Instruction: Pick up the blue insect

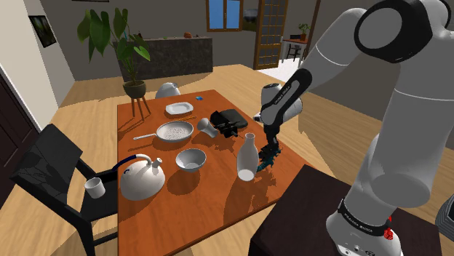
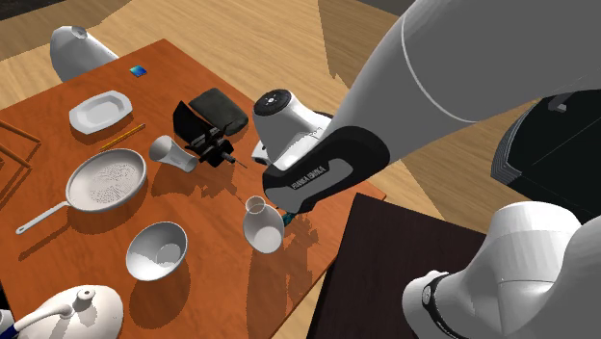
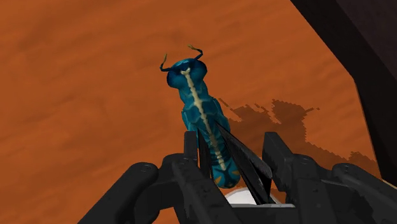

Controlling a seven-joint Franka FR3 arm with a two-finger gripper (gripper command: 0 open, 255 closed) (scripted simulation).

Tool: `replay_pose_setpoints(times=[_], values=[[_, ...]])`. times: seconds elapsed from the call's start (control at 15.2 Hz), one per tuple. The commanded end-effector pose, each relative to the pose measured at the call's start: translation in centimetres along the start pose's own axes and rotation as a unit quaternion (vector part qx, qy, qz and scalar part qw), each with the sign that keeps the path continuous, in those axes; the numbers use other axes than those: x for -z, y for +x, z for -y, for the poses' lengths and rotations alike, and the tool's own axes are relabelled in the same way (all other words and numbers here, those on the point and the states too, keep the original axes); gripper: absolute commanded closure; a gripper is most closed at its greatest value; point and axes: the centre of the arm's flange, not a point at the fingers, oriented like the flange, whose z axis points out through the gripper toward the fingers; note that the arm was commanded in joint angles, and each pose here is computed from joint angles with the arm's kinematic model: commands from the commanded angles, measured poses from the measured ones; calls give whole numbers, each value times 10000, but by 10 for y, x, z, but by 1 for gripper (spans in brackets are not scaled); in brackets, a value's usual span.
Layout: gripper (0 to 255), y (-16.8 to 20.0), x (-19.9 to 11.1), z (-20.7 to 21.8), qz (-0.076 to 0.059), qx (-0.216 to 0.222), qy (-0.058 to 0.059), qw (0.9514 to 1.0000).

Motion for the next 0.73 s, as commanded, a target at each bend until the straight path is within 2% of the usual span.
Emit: replay_pose_setpoints(times=[0.0,0.46,0.66], values=[[255,0,-1,0,2,2,3,10000],[255,1,-1,0,2,2,3,10000],[255,-2,15,1,2,2,3,10000]])
